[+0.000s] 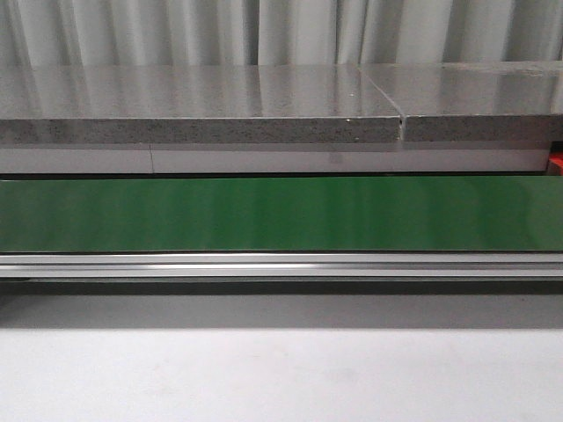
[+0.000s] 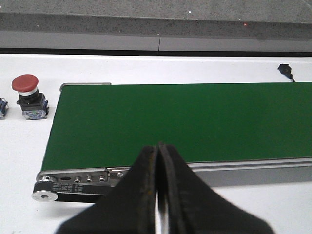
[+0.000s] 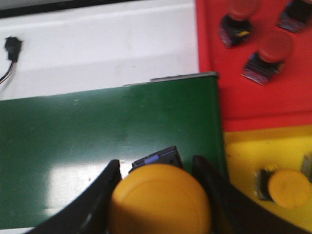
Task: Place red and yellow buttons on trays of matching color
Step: 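Lower the yellow button into the yellow tray and open the right gripper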
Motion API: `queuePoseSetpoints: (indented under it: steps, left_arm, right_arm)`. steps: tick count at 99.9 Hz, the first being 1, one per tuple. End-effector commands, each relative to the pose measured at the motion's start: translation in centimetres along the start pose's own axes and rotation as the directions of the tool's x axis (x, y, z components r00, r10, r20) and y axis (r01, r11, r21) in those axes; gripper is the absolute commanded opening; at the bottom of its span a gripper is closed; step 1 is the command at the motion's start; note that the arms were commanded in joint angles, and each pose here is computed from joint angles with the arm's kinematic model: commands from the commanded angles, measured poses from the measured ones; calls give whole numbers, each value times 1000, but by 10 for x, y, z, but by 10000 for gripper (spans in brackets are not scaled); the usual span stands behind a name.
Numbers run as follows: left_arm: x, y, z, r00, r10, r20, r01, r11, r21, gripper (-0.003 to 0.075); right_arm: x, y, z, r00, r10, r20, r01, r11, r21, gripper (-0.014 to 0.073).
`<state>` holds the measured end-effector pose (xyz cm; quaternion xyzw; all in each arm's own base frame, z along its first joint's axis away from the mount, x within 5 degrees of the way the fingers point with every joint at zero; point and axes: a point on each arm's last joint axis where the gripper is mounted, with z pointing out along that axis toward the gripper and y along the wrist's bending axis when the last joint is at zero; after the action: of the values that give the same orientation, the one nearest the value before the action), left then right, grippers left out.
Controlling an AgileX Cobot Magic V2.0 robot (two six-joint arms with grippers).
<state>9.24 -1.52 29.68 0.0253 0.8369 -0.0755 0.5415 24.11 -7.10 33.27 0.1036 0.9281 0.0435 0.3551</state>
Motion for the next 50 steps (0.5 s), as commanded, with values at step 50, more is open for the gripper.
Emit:
queuePoseSetpoints:
  steps: [50]
  left_arm:
    - [-14, -2, -4, 995, -9, 95, 8, 1000, 17, -19]
  right_arm:
    - [25, -59, -9, 944, 313, 100, -326, 931, 164, 132]
